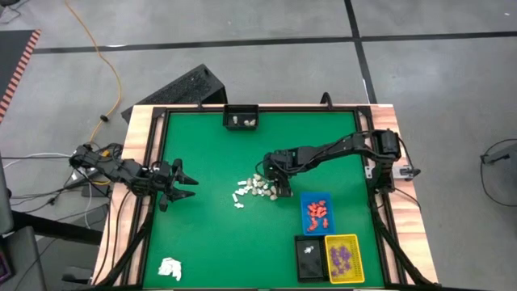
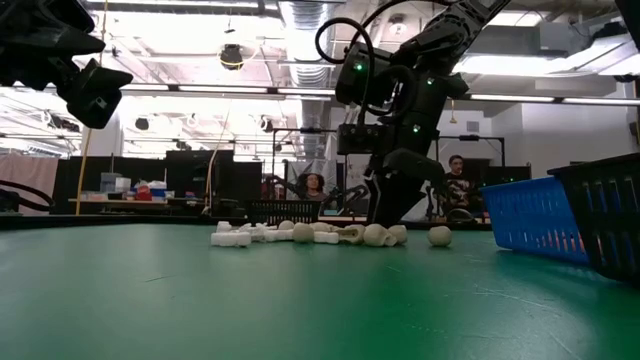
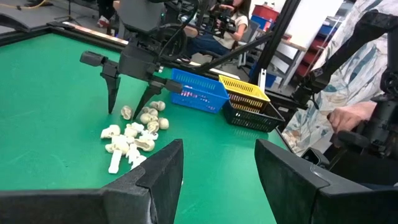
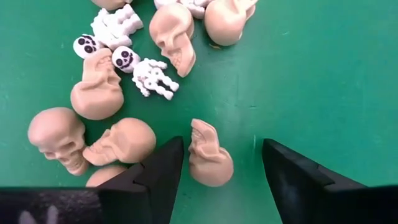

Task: Sort Halloween decoration
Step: Put the gray skull toy into the top black bin

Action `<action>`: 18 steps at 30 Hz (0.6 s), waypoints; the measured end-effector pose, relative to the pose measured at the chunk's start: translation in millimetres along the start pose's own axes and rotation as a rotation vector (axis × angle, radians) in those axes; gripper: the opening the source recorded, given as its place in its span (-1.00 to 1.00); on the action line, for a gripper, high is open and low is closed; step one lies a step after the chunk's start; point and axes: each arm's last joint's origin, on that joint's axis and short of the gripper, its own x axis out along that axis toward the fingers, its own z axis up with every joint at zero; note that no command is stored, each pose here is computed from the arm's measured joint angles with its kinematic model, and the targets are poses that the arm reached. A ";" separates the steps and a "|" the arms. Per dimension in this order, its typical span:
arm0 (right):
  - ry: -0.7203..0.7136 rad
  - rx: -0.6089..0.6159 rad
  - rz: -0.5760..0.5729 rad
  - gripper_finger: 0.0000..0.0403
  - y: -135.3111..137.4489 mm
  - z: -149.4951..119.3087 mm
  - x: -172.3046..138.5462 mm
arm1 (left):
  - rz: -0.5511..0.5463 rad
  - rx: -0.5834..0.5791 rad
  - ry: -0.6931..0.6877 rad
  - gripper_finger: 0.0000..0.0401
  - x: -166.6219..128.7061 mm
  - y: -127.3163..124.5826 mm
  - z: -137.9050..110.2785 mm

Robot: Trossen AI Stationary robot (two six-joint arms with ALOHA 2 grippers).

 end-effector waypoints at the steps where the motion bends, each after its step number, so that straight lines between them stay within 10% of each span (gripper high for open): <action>1: 0.000 -0.001 0.000 0.10 0.2 0.1 0.0 | 0.000 0.000 0.000 -0.06 0.0 0.0 0.0; 18: 0.006 0.054 -0.007 -0.67 -0.2 -1.0 0.2 | 0.000 0.000 0.001 -0.06 0.0 0.0 -0.1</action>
